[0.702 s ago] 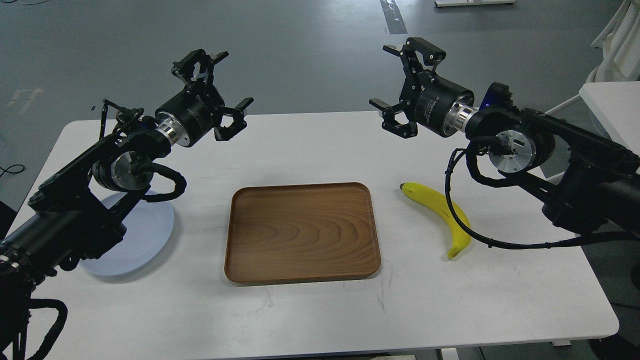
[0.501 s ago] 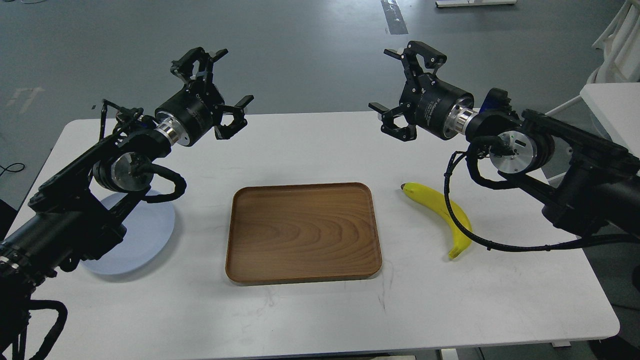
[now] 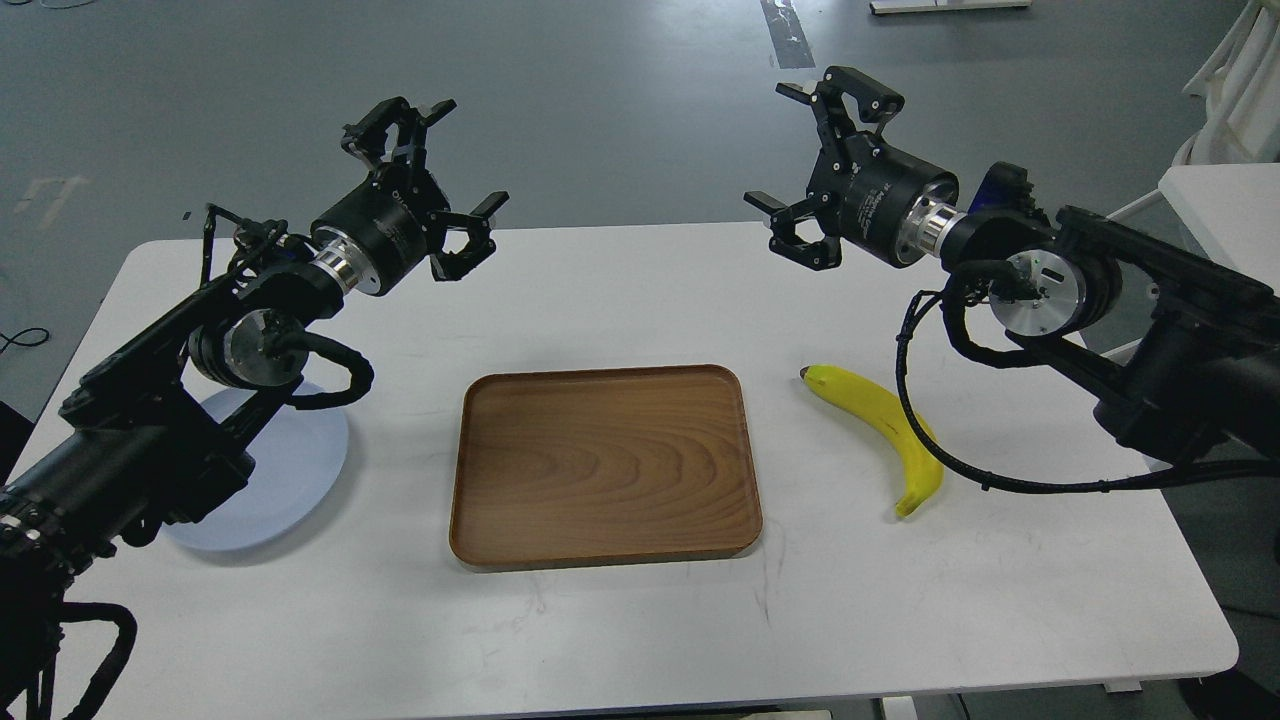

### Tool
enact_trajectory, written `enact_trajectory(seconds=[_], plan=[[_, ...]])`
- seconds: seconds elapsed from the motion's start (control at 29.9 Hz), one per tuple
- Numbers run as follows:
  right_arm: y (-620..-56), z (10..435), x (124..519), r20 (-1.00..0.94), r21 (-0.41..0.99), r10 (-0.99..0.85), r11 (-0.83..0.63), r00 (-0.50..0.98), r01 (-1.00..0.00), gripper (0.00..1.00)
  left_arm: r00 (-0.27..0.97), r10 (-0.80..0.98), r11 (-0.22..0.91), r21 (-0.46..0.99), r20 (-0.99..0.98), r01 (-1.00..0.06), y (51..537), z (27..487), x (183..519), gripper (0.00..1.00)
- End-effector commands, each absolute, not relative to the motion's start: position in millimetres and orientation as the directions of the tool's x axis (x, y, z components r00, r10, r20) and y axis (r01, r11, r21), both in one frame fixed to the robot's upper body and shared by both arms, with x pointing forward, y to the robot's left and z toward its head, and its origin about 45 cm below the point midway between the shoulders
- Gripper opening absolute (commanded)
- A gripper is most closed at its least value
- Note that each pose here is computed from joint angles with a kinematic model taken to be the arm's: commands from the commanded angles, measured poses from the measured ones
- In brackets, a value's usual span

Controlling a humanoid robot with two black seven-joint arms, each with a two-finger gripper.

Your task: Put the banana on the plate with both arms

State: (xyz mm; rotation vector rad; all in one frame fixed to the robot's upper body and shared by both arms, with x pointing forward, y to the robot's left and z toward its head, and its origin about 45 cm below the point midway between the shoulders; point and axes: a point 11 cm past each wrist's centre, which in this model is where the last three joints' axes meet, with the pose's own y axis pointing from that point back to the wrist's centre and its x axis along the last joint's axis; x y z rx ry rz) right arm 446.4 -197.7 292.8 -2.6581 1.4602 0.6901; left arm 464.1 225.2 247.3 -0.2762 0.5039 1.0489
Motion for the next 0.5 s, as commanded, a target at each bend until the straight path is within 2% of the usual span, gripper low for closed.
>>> enact_trajectory(seconds=[0.0,0.47], plan=[[-198.0,298.6,449.0,-0.382,0.174,-0.799,-0.556,0.465,-0.813,1.0,0.403,0.754,0.481,0.019,-0.519,-0.876,224.8,247.5,463.5,0.98],[-195.2,300.0,450.1,-0.375,0.17,-0.798,-0.559,0.471,-0.812,1.0,0.403,0.756,0.48,0.019,-0.516,-0.877,227.2,248.4,463.6,0.98]])
